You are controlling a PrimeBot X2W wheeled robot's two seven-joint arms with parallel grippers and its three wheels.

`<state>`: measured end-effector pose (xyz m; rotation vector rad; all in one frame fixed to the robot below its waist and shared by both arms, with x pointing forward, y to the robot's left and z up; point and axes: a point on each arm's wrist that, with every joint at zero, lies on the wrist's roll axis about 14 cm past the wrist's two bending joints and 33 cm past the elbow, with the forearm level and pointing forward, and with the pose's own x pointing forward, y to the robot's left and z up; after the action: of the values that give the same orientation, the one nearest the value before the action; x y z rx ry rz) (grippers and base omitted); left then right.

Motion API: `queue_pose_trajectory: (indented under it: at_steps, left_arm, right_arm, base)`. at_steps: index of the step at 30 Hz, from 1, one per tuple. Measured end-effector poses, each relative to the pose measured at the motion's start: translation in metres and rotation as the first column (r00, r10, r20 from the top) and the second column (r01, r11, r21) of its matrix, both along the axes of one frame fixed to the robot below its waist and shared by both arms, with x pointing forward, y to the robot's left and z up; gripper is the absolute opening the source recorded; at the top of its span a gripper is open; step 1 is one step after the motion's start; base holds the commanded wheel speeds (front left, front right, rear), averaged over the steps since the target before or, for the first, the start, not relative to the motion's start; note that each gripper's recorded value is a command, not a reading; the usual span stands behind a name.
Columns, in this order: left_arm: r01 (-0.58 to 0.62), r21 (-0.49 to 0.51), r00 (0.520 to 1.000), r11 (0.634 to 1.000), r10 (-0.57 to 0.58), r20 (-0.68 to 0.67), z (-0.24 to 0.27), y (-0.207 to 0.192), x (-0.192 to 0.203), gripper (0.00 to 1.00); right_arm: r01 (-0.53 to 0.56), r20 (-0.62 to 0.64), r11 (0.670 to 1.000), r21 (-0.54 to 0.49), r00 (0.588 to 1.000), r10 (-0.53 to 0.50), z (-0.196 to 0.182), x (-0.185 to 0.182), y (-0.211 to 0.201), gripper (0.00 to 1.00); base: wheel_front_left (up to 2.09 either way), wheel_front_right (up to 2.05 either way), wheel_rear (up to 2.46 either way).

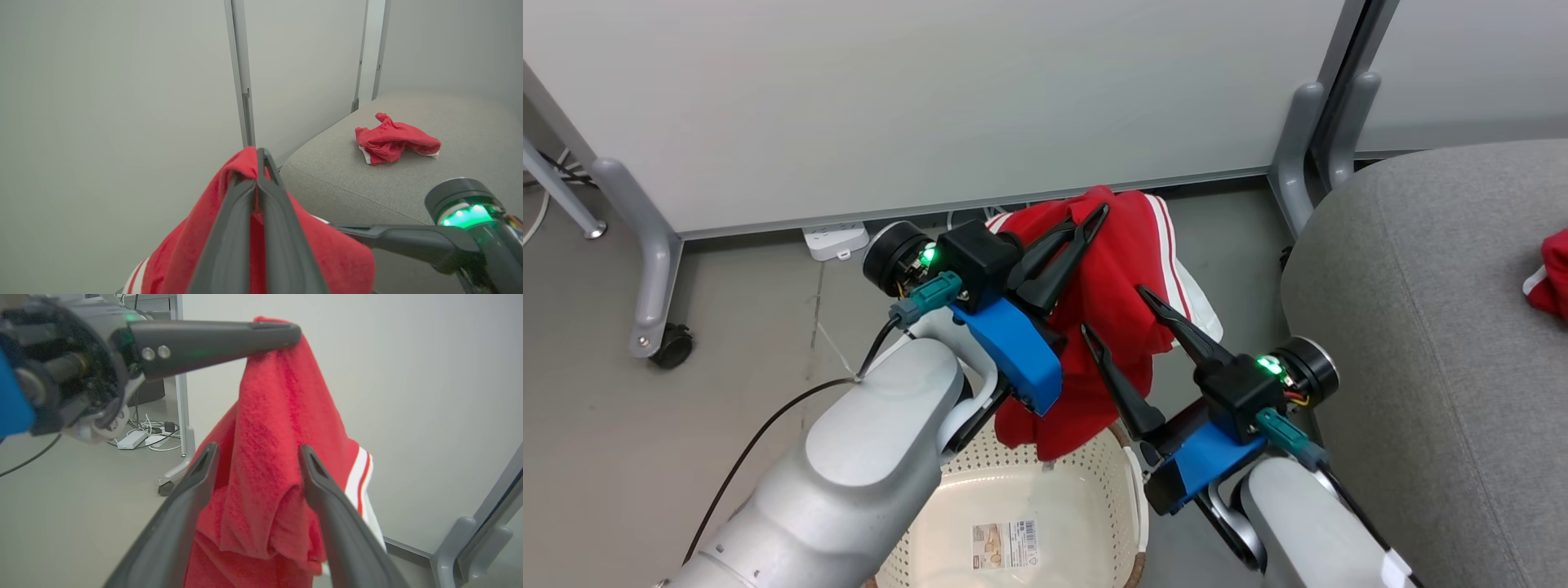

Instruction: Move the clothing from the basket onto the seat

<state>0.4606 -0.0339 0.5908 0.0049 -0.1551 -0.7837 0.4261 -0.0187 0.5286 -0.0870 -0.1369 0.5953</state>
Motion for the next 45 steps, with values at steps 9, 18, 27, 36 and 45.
queue_pose_trajectory:
  at_steps: [9, 18, 27, 36, 45]
  left_arm:
    - [-0.005, -0.002, 1.000, 1.000, 0.005, -0.005, -0.003, 0.003, 0.005, 0.00]
    - [-0.013, -0.005, 1.000, 1.000, 0.013, -0.015, -0.008, 0.005, 0.009, 0.00]
    - [-0.013, -0.012, 1.000, 1.000, 0.012, -0.015, -0.007, 0.004, 0.010, 0.00]
    - [-0.009, -0.012, 1.000, 1.000, 0.009, -0.020, -0.010, 0.003, 0.012, 0.00]
    - [-0.011, 0.002, 1.000, 1.000, 0.011, -0.027, -0.015, 0.004, 0.013, 1.00]
  right_arm:
    - [-0.021, -0.059, 0.994, -0.109, 0.998, 0.014, -0.026, 0.029, 0.010, 0.37]
    - [-0.047, -0.099, 0.994, -0.100, 0.994, 0.037, -0.033, 0.037, 0.020, 0.00]
    - [-0.044, -0.108, 0.995, -0.092, 0.994, 0.034, -0.034, 0.038, 0.018, 0.00]
    - [-0.045, -0.111, 0.995, -0.085, 0.993, 0.036, -0.034, 0.040, 0.019, 0.00]
    - [-0.022, -0.109, 0.998, -0.062, 0.994, 0.015, -0.030, 0.045, 0.014, 0.00]
  base:
    - [0.00, 0.00, 0.00]
    - [0.00, 0.00, 0.00]
    - [0.00, 0.00, 0.00]
    - [0.00, 0.00, 0.00]
    - [0.00, 0.00, 0.00]
